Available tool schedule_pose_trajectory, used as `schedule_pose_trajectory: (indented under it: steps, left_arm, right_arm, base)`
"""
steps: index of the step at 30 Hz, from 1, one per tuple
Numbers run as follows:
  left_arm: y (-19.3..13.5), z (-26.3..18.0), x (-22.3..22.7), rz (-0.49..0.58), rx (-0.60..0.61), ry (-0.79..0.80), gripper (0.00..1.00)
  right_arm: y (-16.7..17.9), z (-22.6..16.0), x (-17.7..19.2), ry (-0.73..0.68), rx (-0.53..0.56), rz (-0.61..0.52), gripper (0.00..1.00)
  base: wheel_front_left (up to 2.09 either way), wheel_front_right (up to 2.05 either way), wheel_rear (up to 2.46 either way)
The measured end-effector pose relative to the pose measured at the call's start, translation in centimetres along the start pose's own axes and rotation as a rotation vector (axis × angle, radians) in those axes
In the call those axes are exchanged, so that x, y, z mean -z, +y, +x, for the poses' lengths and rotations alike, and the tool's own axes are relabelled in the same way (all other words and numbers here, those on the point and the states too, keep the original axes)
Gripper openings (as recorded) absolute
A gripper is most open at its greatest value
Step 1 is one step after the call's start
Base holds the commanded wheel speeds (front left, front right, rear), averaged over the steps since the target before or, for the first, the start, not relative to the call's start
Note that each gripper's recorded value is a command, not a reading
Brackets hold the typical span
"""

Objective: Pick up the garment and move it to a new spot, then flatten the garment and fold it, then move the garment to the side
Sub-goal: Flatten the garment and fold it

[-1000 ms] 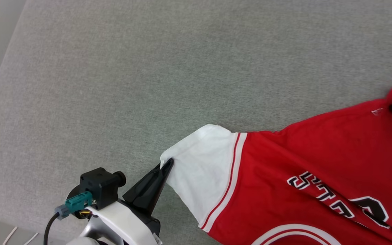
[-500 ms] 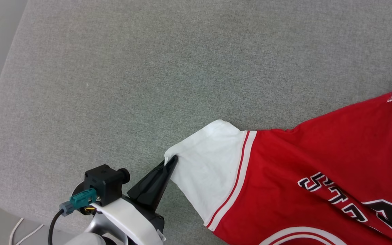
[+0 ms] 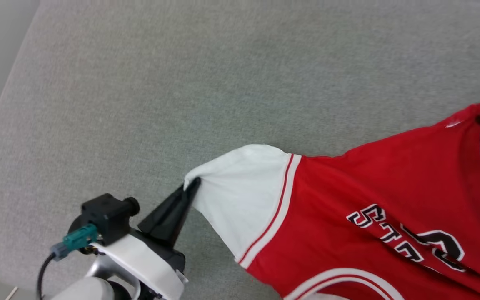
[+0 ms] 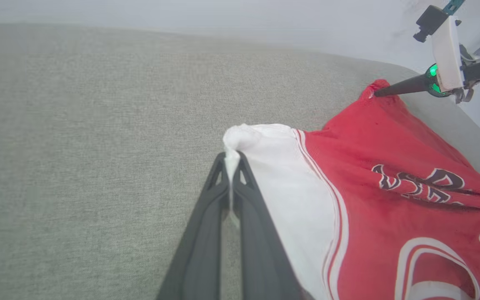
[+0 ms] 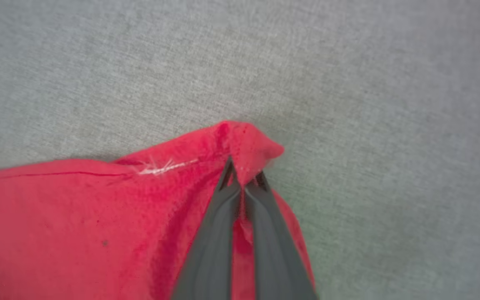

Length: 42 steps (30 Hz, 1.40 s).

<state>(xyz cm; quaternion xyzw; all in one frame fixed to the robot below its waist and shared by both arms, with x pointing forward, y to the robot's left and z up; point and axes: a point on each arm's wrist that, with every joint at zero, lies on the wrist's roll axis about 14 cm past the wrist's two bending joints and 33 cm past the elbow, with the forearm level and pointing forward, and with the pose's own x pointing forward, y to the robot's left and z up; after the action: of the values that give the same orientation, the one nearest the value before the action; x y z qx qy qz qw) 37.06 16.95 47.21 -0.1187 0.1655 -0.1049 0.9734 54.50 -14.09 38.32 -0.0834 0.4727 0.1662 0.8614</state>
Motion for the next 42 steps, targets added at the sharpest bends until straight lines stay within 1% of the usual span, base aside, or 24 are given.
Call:
schedule_pose_trajectory:
  steps: [6,11,16,21,26,29,33,39,42]
  left_arm:
    - [-0.3,-0.6,-4.8,0.082,0.019,-0.151,0.00]
    - [-1.0,-1.4,-10.0,0.157,0.038,-0.312,0.00]
    - [-2.6,-2.2,-16.0,0.220,0.079,-0.501,0.00]
    - [-5.0,-3.6,-21.9,0.271,0.141,-0.692,0.00]
    - [-7.3,-5.5,-26.9,0.306,0.201,-0.861,0.00]
    - [-8.7,-6.9,-29.7,0.312,0.236,-0.964,0.00]
    - [-9.6,-8.1,-32.5,0.327,0.254,-1.073,0.00]
    - [-9.8,-7.9,-35.0,0.349,0.254,-1.151,0.00]
    - [-9.5,-6.8,-35.9,0.364,0.253,-1.158,0.00]
  right_arm:
    - [-0.8,-5.4,-3.5,-0.208,0.017,-0.003,0.00]
    - [-1.3,-11.7,-6.3,-0.410,0.031,-0.010,0.00]
    - [-1.8,-18.6,-8.4,-0.599,0.052,-0.013,0.00]
    - [-1.5,-24.4,-9.0,-0.742,0.068,-0.024,0.00]
    - [-1.4,-29.0,-8.9,-0.855,0.089,-0.028,0.00]
    - [-1.5,-31.2,-8.7,-0.906,0.104,-0.029,0.00]
    - [-1.4,-33.0,-8.7,-0.961,0.109,-0.025,0.00]
    - [-1.8,-33.7,-9.6,-1.010,0.126,-0.029,0.00]
    - [-2.4,-33.5,-10.5,-1.030,0.139,-0.033,0.00]
  base:
    - [0.00,0.00,0.00]
    - [0.00,0.00,0.00]
    - [0.00,0.00,0.00]
    - [0.00,0.00,0.00]
    - [0.00,0.00,0.00]
    - [0.00,0.00,0.00]
    - [0.00,0.00,0.00]
    - [0.00,0.00,0.00]
    - [0.00,0.00,0.00]
